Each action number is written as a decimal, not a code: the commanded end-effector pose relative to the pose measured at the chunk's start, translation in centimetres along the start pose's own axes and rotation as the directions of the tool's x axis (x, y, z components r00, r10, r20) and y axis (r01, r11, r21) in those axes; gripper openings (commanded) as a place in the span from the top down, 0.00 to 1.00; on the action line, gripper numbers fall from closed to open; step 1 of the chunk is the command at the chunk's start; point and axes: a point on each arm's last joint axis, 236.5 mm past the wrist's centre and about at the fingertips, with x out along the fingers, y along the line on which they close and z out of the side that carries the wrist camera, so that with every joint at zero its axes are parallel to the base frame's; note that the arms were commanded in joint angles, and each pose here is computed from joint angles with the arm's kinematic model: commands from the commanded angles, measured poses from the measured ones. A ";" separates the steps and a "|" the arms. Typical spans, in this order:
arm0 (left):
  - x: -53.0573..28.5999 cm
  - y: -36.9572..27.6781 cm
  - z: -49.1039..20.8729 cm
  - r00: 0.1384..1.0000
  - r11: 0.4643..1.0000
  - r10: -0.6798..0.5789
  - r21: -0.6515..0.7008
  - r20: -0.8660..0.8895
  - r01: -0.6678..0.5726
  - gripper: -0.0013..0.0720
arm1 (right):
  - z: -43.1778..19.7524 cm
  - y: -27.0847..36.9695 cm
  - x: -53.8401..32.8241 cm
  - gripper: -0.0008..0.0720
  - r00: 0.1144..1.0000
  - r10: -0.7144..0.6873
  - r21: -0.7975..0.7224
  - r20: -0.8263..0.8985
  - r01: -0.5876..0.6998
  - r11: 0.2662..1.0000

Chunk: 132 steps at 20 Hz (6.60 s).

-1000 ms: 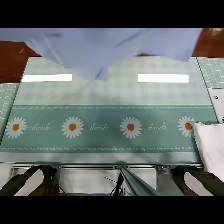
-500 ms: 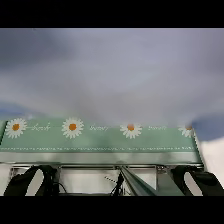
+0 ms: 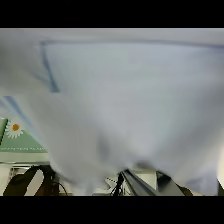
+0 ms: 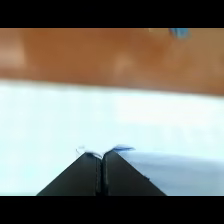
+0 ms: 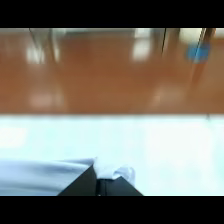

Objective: Fold the shirts.

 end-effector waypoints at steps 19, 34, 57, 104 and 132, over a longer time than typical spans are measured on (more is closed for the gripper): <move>30.1 6.1 -20.2 0.784 0.990 -0.092 -0.138 -0.614 0.009 0.02 | -17.2 -2.4 41.7 0.13 0.759 0.464 0.623 -0.456 -0.100 0.776; 13.3 8.0 -42.4 0.585 0.713 -0.415 -0.649 -0.696 -0.267 0.02 | -34.9 -4.0 16.8 0.13 0.726 0.325 0.570 -0.606 0.111 0.814; 15.5 2.7 -42.9 0.622 0.711 -0.506 -0.697 -0.597 -0.090 0.95 | -40.3 -11.3 14.4 0.13 0.643 0.243 0.596 -0.726 0.411 0.690; -22.1 -5.2 10.1 0.768 0.929 0.104 0.213 0.632 -0.302 0.95 | 6.4 6.3 -14.9 0.95 0.927 0.077 -0.165 0.367 -0.017 0.986; 38.8 4.8 -16.8 0.917 0.862 -0.150 -0.503 -0.371 -0.062 0.95 | -21.1 -4.4 41.2 0.95 0.798 0.432 0.623 -0.420 -0.092 0.777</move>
